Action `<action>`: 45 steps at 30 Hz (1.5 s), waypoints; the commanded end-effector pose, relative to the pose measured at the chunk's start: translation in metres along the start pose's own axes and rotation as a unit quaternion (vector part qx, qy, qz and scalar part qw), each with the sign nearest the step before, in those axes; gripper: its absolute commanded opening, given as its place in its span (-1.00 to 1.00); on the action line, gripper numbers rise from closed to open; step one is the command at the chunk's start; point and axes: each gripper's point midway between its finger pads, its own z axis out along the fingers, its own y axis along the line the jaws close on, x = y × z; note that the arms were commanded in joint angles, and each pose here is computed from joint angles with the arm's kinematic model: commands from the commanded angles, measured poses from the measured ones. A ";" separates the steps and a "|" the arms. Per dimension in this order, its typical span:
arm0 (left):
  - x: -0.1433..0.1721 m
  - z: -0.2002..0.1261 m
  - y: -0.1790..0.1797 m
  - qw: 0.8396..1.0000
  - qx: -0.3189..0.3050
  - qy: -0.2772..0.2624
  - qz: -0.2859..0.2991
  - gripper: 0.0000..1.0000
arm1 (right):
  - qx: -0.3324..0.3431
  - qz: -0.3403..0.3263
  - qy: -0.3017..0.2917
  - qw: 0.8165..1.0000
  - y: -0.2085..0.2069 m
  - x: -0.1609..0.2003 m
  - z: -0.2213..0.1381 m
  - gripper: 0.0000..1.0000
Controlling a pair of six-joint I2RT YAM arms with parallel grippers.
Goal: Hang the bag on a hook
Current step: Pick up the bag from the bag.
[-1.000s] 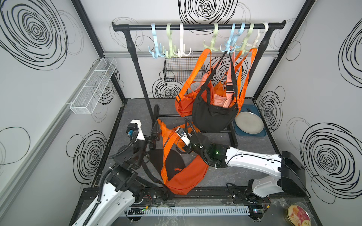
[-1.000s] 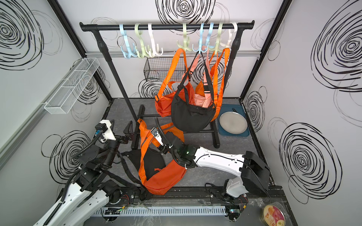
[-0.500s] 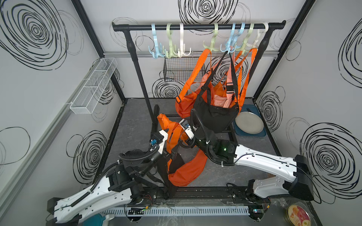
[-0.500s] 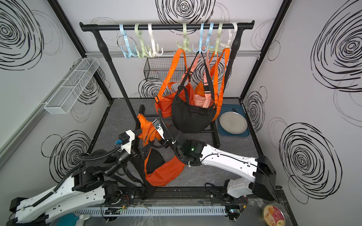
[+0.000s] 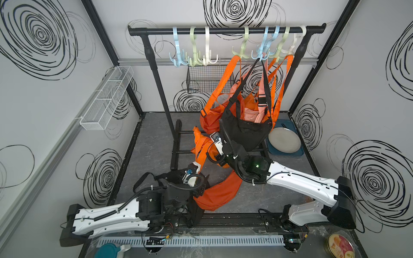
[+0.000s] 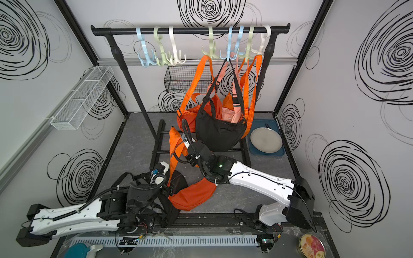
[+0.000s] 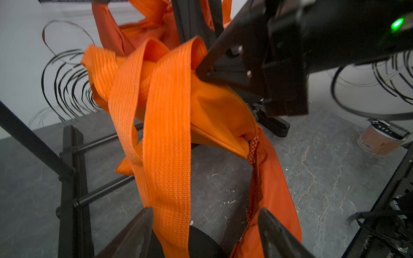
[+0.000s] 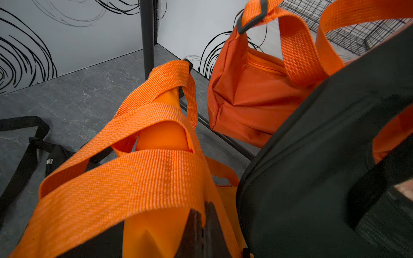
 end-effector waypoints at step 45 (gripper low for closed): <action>-0.202 -0.049 0.013 0.998 0.006 -0.067 -0.010 -1.00 | -0.188 0.002 -0.152 0.970 0.048 -0.059 -0.051 -0.08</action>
